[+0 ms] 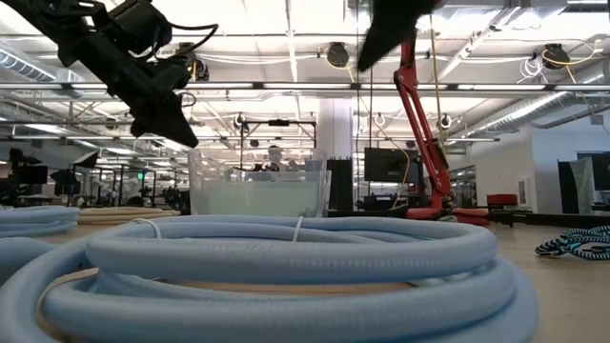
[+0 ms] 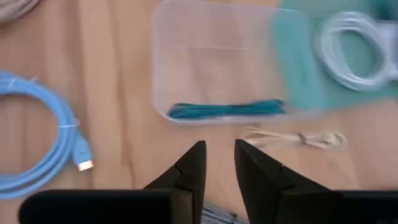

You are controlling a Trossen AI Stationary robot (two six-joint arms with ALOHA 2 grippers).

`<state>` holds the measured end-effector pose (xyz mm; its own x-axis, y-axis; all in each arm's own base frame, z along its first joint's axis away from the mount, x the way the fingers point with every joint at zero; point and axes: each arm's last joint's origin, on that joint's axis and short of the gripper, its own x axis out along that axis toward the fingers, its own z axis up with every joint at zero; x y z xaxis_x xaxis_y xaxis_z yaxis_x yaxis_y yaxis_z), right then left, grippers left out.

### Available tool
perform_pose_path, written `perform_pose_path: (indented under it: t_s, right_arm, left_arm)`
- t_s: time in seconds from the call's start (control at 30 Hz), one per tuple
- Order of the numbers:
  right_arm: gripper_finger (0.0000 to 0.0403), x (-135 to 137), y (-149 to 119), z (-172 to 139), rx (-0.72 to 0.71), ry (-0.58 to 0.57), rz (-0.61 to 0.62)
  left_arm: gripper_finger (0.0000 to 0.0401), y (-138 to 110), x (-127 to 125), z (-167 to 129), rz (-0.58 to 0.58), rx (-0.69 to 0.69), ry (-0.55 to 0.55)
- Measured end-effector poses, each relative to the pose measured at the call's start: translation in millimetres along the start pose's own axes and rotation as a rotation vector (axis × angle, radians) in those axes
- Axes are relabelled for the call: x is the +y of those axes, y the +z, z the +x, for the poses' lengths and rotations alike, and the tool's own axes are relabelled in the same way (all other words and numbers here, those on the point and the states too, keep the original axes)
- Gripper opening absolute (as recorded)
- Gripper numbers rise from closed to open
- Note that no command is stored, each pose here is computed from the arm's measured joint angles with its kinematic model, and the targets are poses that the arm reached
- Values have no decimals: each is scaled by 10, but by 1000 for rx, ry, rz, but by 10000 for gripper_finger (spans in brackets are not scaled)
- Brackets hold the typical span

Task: Pick & Place USB Port
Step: Put the top brown rolled USB cable into the blue bin

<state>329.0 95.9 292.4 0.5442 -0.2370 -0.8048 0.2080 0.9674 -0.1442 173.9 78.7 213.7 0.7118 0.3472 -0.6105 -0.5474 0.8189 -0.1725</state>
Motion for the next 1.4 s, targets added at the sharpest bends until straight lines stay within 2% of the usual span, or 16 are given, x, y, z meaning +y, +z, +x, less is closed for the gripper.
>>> perform_pose_path:
  t_s: [0.13,0.27,0.4,0.5,0.6,0.77,0.9,1.2,1.3,1.4]
  right_arm:
    - [45,-147,-505,-349,-79,-100,135]
    - [23,-461,-1042,-591,-173,-156,302]
    - [8,-837,-1495,-631,-312,-252,479]
    - [5,-1074,-1692,-623,-406,-283,588]
    - [7,-1217,-1782,-587,-501,-286,623]
    - [16,-1280,-1790,-481,-638,-169,535]
    - [20,-1272,-1807,-364,-672,-95,470]
    - [21,-1289,-1817,-308,-650,-33,443]
    - [27,-1300,-1816,-306,-649,-44,437]
    - [35,-1303,-1822,-301,-641,-55,419]
  left_arm:
    - [24,-8,-33,-1,6,3,-13]
    - [24,-11,-56,-2,9,2,-23]
    - [24,21,-49,-2,8,-30,-21]
    - [24,112,-7,-28,-7,-68,14]
    - [24,237,35,-98,-16,-66,46]
    - [24,384,106,-279,5,39,160]
    - [24,387,132,-378,3,136,217]
    - [24,101,73,-465,60,449,174]
    - [24,63,10,-477,51,479,154]
    - [24,57,-113,-468,47,469,54]
